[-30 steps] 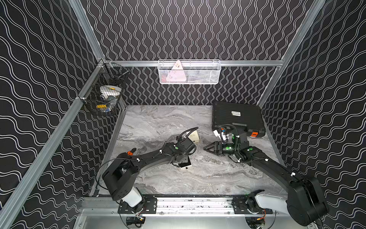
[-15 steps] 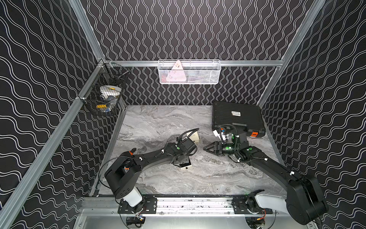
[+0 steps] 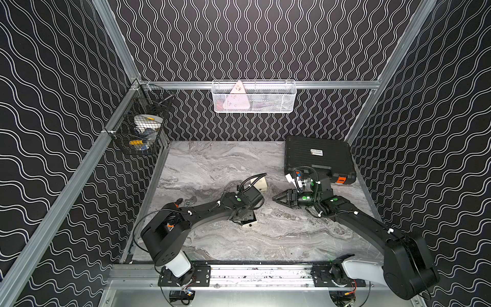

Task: Place the earrings into the drawer-style jewelry box
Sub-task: Insert the earring into the inner lining.

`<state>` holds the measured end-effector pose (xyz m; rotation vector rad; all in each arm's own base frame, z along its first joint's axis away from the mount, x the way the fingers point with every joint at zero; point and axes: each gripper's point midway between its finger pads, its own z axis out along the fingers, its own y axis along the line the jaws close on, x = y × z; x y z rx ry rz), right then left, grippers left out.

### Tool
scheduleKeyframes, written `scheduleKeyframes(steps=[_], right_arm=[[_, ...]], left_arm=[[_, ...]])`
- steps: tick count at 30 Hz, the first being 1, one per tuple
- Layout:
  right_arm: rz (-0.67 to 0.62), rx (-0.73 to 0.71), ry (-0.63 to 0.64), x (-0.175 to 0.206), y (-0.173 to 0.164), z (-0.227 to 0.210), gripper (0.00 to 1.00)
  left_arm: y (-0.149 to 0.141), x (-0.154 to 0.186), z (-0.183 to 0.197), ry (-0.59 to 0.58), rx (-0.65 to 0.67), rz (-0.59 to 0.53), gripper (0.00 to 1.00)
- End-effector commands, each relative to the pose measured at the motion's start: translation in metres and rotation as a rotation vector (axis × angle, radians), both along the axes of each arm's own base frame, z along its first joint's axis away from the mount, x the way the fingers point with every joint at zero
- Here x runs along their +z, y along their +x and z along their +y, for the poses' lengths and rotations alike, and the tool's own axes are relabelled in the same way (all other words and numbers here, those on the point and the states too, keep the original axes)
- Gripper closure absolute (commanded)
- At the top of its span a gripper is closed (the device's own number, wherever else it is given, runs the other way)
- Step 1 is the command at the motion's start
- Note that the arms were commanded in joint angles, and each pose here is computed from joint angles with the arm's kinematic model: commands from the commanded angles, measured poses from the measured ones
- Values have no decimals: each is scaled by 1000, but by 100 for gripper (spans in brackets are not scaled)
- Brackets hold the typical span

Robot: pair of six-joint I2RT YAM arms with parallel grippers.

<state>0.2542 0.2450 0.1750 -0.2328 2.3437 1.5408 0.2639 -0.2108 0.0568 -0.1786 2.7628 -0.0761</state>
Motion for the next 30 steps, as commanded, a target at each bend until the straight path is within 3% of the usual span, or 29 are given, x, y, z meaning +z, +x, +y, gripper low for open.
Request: scheduleKeyframes(steps=[1,30], right_arm=[[-11,11,15,4,0,1,44],[2,15,24,3,0,2,44]], left_arm=[[3,0,-2,-6,10,-12,100],[5,-13,-5,5,-1,-4,100]])
